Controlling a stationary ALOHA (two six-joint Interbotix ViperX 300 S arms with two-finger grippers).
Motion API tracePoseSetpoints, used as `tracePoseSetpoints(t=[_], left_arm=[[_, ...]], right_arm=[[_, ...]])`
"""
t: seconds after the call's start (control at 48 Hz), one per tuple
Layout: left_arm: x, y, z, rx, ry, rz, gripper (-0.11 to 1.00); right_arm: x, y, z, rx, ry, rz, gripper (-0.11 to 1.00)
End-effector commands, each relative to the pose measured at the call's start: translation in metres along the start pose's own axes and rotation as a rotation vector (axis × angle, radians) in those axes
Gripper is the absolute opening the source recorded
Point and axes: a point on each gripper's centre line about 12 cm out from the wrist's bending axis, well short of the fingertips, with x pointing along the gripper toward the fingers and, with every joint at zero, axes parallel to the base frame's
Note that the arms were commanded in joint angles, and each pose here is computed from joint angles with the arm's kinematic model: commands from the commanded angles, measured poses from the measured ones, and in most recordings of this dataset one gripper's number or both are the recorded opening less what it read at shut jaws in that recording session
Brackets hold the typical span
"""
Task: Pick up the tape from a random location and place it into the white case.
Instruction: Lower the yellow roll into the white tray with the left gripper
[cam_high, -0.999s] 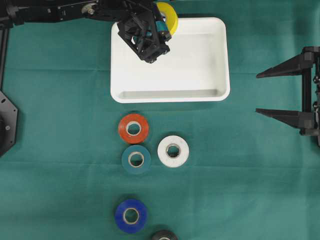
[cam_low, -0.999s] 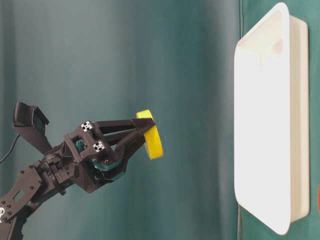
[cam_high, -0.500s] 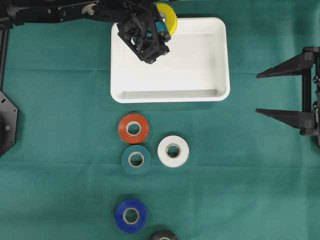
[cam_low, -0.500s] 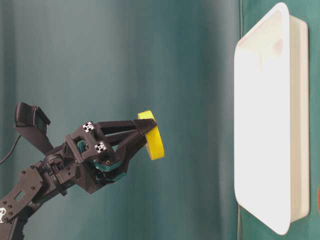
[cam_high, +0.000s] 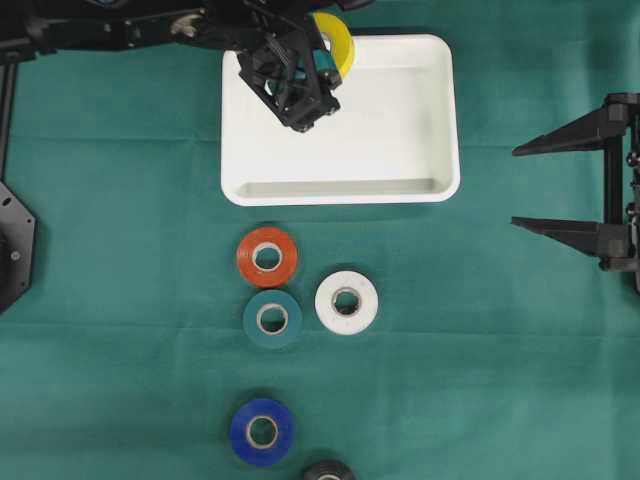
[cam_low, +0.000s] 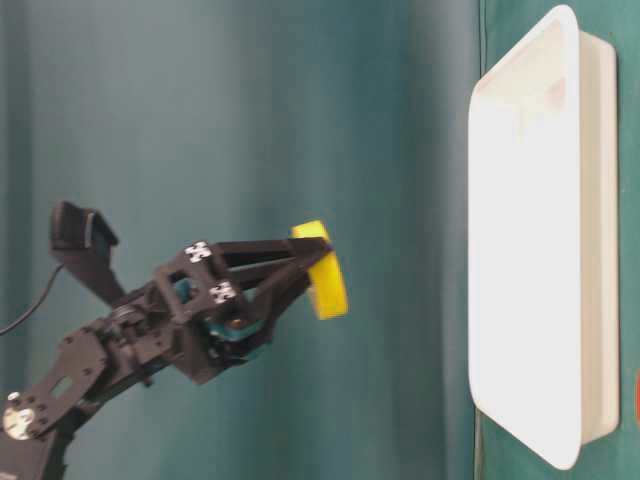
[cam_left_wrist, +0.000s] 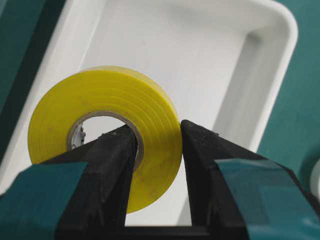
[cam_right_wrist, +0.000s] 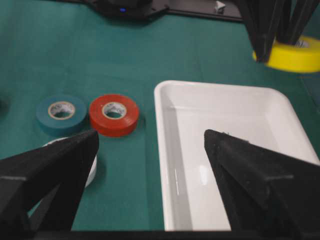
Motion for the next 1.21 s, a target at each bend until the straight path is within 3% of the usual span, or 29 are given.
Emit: tracePoseSetpoints(t=[0.0, 0.562, 1.187], left_arm=[[0.002, 0.0, 0.005, -0.004, -0.029, -0.002, 0.24], [0.073, 0.001, -0.028, -0.005, 0.006, -0.004, 0.24], [0.118, 0.008, -0.047, -0.016, 0.063, 0.006, 0.24]], right_arm=[[0.001, 0.0, 0.005, -0.001, -0.012, -0.001, 0.91], [0.006, -0.003, 0.0, 0.003, 0.011, -0.014, 0.91], [0.005, -0.003, -0.001, 0.003, 0.012, -0.015, 0.91]])
